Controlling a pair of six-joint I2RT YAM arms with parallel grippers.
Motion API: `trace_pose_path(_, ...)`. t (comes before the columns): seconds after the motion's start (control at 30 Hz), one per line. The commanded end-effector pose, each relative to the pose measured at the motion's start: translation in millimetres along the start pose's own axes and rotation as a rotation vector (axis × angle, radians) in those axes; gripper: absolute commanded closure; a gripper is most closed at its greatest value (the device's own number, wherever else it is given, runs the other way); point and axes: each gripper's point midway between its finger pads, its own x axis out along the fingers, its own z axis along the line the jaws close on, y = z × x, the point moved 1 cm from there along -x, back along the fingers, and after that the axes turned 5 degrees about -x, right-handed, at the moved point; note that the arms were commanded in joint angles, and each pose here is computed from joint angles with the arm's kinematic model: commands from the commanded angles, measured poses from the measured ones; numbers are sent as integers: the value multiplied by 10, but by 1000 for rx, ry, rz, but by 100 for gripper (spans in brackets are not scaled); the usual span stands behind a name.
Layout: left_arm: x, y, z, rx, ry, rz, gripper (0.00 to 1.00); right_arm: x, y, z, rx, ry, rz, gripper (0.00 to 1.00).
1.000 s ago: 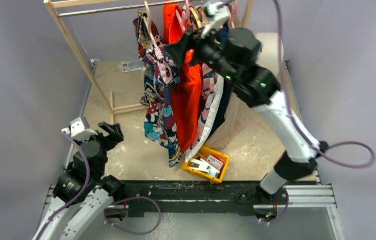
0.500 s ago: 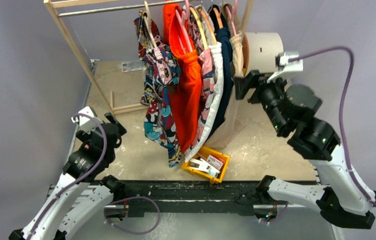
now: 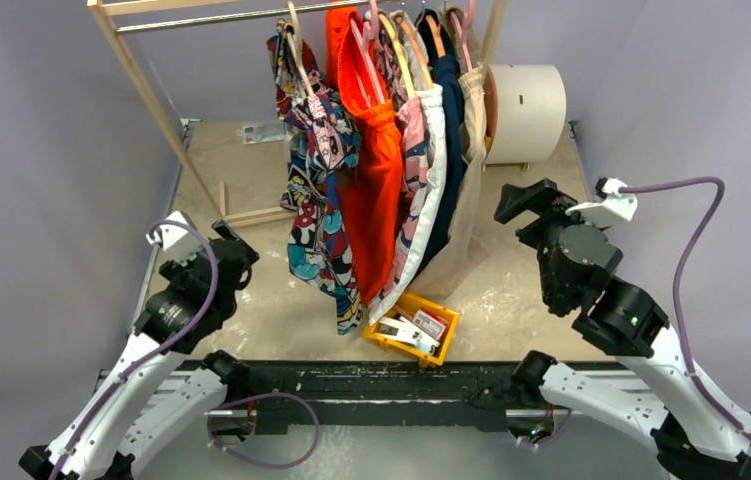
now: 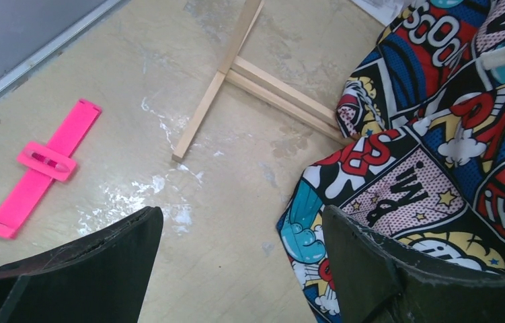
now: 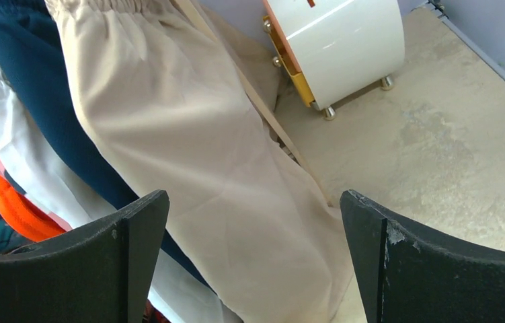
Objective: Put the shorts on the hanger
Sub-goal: Reset both arms
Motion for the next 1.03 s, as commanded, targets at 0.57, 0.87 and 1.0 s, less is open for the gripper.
trace_pose_path(0.57, -155, 62, -551, 159, 335, 91, 12, 3, 427, -115, -139, -145, -58, 1)
trace_pose_path(0.87, -241, -14, -656, 174, 434, 56, 14, 32, 484, -170, -171, -94, -27, 1)
trace_pose_path(1.0, -297, -164, -579, 132, 419, 6, 13, 53, 490, -159, -183, -92, -34, 1)
